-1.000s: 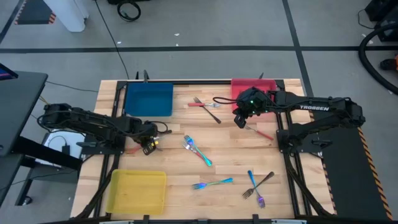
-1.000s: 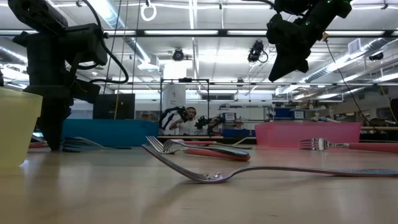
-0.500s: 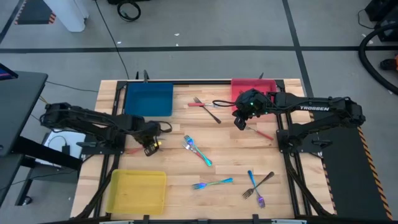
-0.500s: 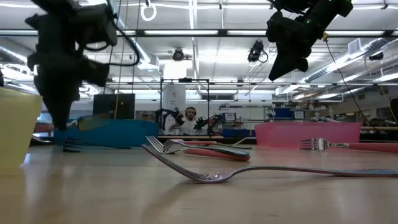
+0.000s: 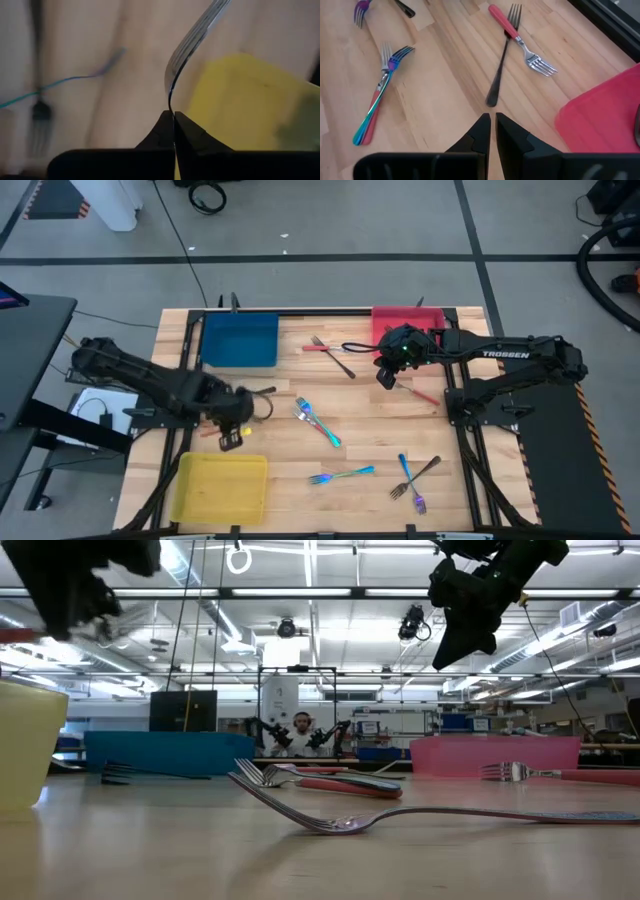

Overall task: Sort silverware by color (type)
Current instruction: Put the middle left pink fork into the yellow bin

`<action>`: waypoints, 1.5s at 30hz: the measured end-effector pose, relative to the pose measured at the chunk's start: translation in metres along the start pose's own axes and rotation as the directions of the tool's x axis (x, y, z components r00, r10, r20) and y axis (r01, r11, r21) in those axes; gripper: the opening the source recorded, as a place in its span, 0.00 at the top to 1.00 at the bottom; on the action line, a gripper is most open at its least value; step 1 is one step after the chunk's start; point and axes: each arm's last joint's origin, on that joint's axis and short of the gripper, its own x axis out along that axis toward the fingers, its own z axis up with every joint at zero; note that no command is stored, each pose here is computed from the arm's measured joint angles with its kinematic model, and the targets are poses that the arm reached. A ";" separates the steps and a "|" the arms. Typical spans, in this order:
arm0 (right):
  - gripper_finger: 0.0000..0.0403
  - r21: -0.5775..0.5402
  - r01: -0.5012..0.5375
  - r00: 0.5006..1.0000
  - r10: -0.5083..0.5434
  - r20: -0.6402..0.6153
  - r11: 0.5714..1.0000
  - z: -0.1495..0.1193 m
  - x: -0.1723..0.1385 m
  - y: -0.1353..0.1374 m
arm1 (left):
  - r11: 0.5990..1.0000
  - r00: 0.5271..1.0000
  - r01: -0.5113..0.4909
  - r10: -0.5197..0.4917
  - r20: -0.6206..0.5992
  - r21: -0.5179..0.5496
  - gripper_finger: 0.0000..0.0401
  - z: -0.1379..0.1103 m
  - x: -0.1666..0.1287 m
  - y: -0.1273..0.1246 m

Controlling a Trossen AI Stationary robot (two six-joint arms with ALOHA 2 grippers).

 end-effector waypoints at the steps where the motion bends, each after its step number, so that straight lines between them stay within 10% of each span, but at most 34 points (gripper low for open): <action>1: 0.91 0.000 0.000 1.000 0.000 0.000 1.000 0.000 0.000 0.000 | 1.000 1.000 0.015 -0.015 0.001 0.003 1.00 -0.004 0.000 -0.007; 14: 0.91 0.000 0.000 1.000 0.000 -0.001 1.000 0.000 0.000 0.000 | 0.977 0.979 0.205 -0.206 0.011 0.053 1.00 -0.060 0.020 -0.063; 27: 0.91 0.000 0.000 1.000 0.000 -0.001 1.000 0.000 0.000 0.000 | 0.979 0.978 0.195 -0.199 -0.063 -0.065 1.00 -0.088 0.084 -0.034; 45: 0.91 -0.026 0.006 1.000 -0.006 0.002 1.000 0.000 0.000 0.000 | 0.978 0.980 0.188 -0.193 -0.043 -0.094 0.82 -0.086 0.093 -0.026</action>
